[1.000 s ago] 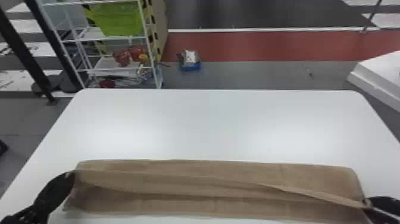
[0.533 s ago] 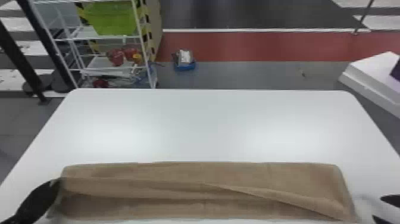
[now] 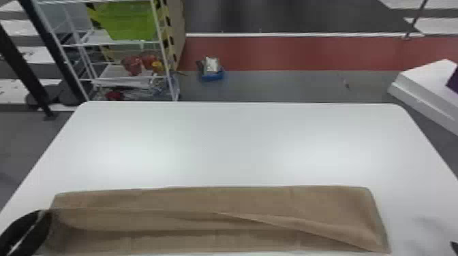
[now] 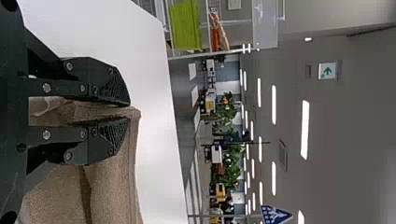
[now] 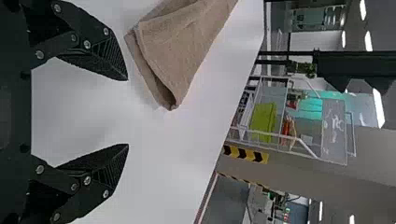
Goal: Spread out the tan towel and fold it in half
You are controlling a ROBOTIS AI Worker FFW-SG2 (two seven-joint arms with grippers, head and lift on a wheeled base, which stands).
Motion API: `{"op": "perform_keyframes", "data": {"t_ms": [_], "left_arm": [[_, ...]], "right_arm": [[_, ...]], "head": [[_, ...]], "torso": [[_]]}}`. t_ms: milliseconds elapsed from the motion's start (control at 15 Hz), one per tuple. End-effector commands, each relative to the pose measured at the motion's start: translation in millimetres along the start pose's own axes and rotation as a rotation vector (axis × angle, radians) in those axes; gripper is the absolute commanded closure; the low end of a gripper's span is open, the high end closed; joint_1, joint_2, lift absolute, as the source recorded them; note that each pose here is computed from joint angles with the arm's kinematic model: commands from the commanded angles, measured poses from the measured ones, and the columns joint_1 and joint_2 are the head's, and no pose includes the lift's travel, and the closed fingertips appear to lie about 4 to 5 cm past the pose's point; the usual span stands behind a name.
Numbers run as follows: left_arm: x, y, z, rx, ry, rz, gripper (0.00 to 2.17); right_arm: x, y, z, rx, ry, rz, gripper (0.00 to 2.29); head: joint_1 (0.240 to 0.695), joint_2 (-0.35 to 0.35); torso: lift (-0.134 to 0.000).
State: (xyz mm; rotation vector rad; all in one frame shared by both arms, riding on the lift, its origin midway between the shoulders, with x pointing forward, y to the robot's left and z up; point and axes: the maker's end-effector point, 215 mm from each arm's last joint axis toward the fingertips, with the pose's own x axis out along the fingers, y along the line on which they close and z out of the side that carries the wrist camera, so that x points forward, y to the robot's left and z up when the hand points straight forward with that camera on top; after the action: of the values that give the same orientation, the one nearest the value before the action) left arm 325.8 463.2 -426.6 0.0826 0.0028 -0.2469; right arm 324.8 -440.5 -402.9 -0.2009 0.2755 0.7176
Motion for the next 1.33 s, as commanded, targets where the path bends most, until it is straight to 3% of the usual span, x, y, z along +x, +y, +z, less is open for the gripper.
{"op": "perform_keyframes", "data": {"t_ms": [0, 267, 467, 800, 1000, 1067, 1200, 1267], "left_arm": [[0.5, -4.0, -0.2, -0.008, 0.006, -0.016, 0.36], [9.0, -10.8, 8.3, -0.041, 0.004, -0.039, 0.15], [13.5, -16.7, -4.6, -0.205, 0.067, -0.080, 0.10], [20.8, 1.1, 16.3, -0.221, 0.028, -0.028, 0.10], [44.1, -13.7, 25.6, -0.309, 0.071, -0.024, 0.10], [51.9, -17.9, 30.1, -0.294, 0.086, -0.024, 0.09], [70.7, -30.7, 36.4, -0.191, 0.159, -0.045, 0.09], [74.7, -36.6, 35.6, -0.186, 0.206, -0.059, 0.09]], "right_arm": [[15.5, 13.7, 13.1, 0.085, -0.023, 0.021, 0.45], [45.6, 38.4, 34.1, 0.127, -0.043, 0.088, 0.45], [63.1, 58.0, 54.8, 0.163, -0.077, 0.132, 0.45], [77.5, 68.6, 59.1, 0.176, -0.090, 0.158, 0.45], [91.1, 84.1, 84.3, 0.134, -0.107, 0.171, 0.45], [93.2, 86.5, 93.5, 0.114, -0.113, 0.174, 0.45], [94.4, 88.0, 107.8, 0.079, -0.131, 0.174, 0.45], [94.1, 85.3, 109.6, 0.072, -0.134, 0.168, 0.45]], "head": [[0.695, 0.036], [0.695, 0.088], [0.695, 0.130], [0.695, 0.192], [0.695, 0.228], [0.695, 0.228], [0.695, 0.225], [0.695, 0.219]], "torso": [[-0.123], [-0.123], [-0.123], [-0.123], [-0.123], [-0.123], [-0.123], [-0.123]]}}
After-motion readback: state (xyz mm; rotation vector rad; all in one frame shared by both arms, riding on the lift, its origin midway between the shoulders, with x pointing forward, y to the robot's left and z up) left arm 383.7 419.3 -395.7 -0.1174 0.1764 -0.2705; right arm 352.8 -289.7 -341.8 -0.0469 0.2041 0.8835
